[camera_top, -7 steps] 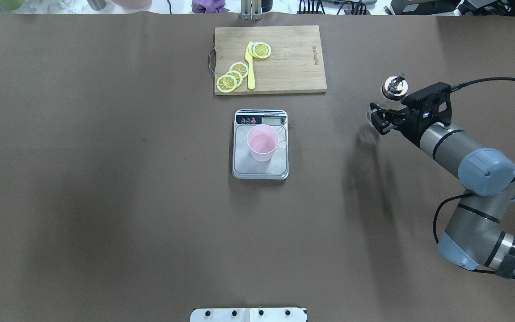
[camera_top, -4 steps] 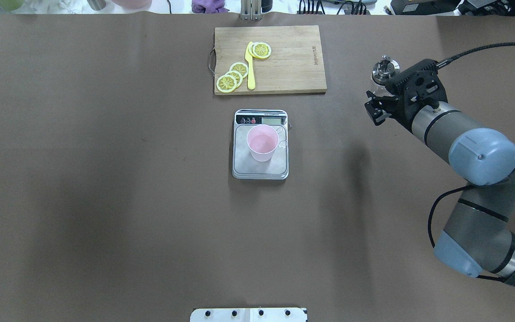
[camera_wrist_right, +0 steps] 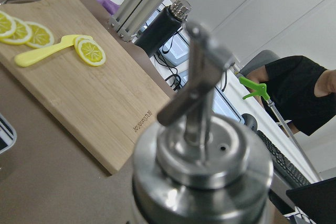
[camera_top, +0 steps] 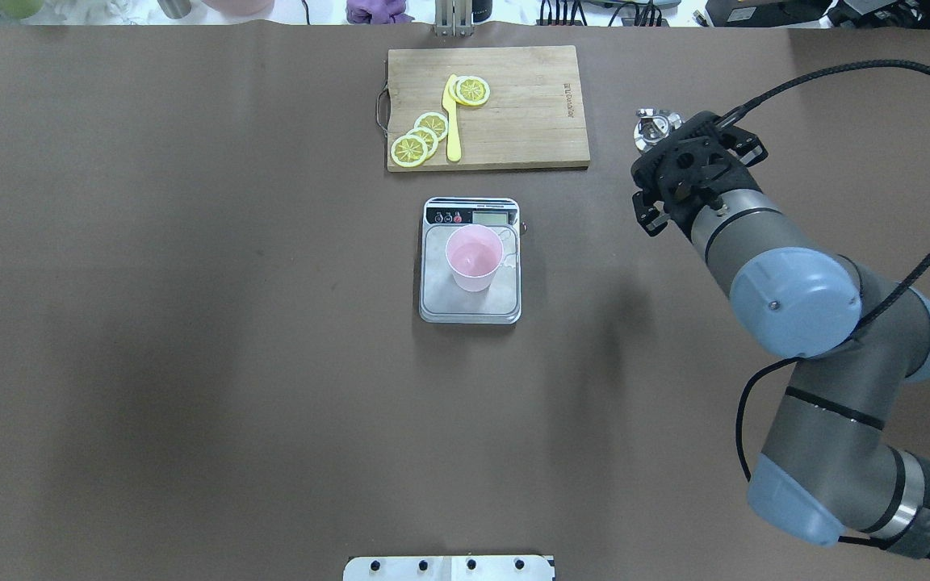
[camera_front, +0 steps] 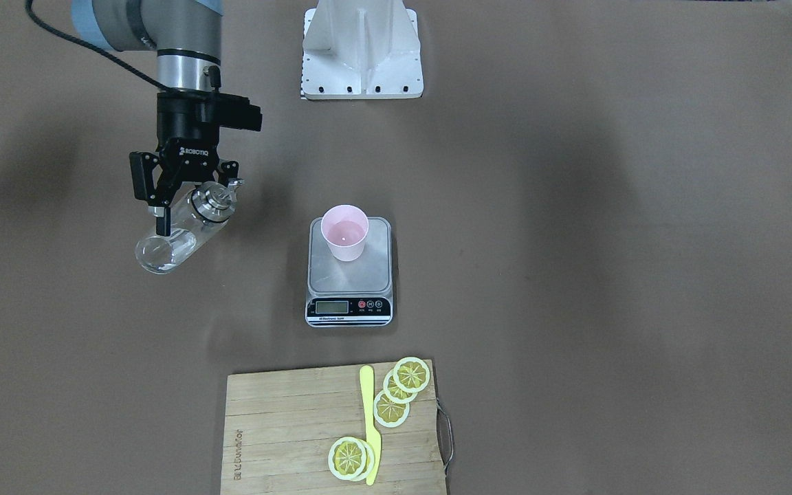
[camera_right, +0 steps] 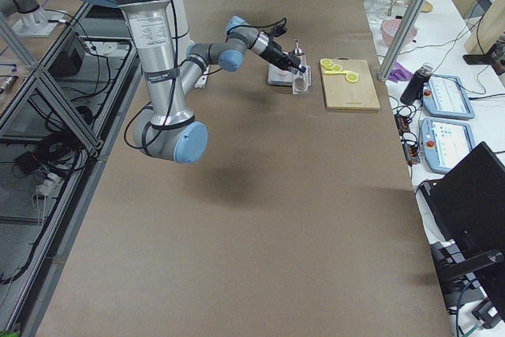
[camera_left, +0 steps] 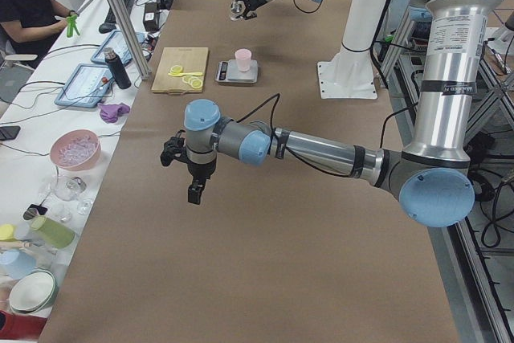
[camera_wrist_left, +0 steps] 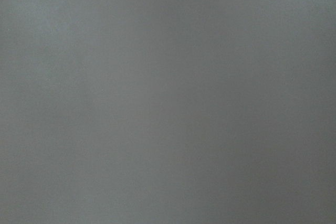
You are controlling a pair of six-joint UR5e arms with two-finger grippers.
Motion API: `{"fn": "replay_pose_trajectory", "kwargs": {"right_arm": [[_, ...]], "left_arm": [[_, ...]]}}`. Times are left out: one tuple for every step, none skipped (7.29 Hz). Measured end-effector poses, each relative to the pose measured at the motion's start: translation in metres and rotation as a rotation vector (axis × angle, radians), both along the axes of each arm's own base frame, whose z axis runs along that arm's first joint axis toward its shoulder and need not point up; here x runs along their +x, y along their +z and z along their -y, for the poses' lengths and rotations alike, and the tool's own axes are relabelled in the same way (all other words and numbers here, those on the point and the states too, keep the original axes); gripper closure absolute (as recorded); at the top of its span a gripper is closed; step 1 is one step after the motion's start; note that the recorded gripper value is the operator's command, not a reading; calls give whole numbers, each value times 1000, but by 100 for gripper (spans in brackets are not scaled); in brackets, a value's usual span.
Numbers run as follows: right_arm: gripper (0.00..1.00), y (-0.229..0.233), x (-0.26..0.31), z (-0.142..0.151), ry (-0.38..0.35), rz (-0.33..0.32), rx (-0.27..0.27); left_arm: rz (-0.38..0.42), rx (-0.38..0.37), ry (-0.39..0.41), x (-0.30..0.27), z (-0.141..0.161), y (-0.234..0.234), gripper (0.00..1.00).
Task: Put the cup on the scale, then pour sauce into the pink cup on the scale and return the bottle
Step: 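Lift the sauce bottle with the right gripper over the pink cup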
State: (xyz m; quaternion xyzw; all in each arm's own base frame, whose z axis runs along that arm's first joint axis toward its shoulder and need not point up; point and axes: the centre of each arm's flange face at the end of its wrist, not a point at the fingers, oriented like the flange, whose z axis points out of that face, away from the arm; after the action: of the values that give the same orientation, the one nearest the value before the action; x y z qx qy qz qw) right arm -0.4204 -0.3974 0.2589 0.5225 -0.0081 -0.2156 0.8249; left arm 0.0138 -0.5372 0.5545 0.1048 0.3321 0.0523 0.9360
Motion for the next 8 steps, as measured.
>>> {"fn": "replay_pose_trajectory", "kwargs": {"right_arm": [[100,-1,-10,-11,-12,-121,45],[100,0,-14,-16,-28,-219,76],[100,2,-16,-19,-44,-310,97],[100,4,-20,-22,-56,-387,108],[100,6,-25,-25,-66,-449,109],[100,7,-32,-28,-74,-491,108],[100,4,-40,-30,-82,-518,105],[100,-1,-51,-29,-87,-536,102]], "left_arm": [[0,-3,0,0,0,2,2],[0,-6,1,0,0,4,2],[1,-10,2,0,0,5,2],[2,-15,2,0,0,8,2],[2,-19,3,0,0,11,2],[3,-21,4,1,1,13,2],[4,-23,4,1,1,14,2],[4,-24,4,1,1,15,2]]}}
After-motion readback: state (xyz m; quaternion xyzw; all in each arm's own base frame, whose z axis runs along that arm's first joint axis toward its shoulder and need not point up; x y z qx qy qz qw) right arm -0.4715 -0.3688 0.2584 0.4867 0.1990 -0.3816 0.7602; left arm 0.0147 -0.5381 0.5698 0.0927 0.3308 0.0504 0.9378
